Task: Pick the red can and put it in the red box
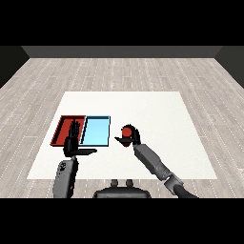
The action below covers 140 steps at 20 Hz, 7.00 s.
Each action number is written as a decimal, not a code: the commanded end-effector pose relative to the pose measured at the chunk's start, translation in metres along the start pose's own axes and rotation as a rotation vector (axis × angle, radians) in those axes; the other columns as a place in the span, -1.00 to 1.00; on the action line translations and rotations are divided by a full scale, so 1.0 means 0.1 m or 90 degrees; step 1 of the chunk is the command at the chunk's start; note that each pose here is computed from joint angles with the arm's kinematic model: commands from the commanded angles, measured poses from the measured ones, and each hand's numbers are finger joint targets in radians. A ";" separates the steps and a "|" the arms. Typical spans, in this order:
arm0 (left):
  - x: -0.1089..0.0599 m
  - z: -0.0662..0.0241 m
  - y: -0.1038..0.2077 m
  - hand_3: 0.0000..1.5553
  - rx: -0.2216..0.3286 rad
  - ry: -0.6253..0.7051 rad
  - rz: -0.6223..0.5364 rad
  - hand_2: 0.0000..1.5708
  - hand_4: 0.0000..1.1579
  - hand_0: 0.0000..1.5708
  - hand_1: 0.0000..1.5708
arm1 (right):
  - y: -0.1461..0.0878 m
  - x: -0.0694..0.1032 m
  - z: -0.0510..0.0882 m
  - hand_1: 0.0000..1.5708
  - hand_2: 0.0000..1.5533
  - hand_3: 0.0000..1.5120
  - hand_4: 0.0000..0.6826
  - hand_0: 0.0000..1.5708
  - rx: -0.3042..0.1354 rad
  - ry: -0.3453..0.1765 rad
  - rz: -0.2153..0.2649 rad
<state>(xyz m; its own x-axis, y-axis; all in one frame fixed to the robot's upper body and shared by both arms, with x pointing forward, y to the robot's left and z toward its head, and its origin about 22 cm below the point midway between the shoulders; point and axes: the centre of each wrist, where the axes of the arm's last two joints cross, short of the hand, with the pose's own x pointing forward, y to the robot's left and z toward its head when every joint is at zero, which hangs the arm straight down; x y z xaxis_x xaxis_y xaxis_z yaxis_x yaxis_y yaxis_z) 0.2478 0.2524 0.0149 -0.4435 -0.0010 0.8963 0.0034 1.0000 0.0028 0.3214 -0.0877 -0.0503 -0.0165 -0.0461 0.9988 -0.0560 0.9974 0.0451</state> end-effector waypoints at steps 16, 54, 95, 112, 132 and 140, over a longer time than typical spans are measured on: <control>-0.06 0.006 -0.15 -1.00 -0.025 -0.011 -0.007 -1.00 -1.00 -1.00 -1.00 | -0.02 0.46 -0.01 1.00 0.91 0.85 0.81 1.00 -0.016 -0.078 0.033; 0.17 -0.248 -1.32 -1.00 -0.241 0.119 0.108 -1.00 -1.00 -1.00 -1.00 | -0.07 1.61 0.21 1.00 0.91 0.88 0.92 1.00 0.004 -0.319 0.017; 0.01 -0.376 -1.81 0.96 -0.081 0.178 0.130 1.00 0.93 1.00 1.00 | 0.34 1.55 0.42 1.00 0.90 0.86 0.84 1.00 0.062 -0.340 -0.039; -0.02 -0.357 -1.87 0.93 -0.074 0.161 0.112 1.00 0.95 1.00 1.00 | 0.28 1.60 0.34 -1.00 -1.00 -1.00 -1.00 -1.00 0.095 -0.290 0.040; 0.05 -0.304 -1.79 0.91 -0.074 0.155 0.097 1.00 0.96 1.00 1.00 | 0.12 1.59 0.47 -1.00 -1.00 -1.00 -1.00 -1.00 0.033 -0.300 0.030; -0.14 -0.319 -1.47 0.88 -0.051 0.143 0.061 1.00 0.96 1.00 1.00 | -0.45 1.70 0.57 -1.00 -1.00 -1.00 -1.00 -1.00 -0.009 -0.356 -0.001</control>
<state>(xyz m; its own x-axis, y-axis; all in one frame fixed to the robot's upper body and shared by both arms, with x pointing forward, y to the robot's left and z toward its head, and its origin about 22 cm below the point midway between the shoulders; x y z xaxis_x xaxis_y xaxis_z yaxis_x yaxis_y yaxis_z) 0.2814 0.0859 0.0242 -0.2189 0.1080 0.9698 0.1409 0.9869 -0.0781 0.2713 -0.1154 0.1232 -0.5102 -0.0708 0.8571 -0.0658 0.9969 0.0431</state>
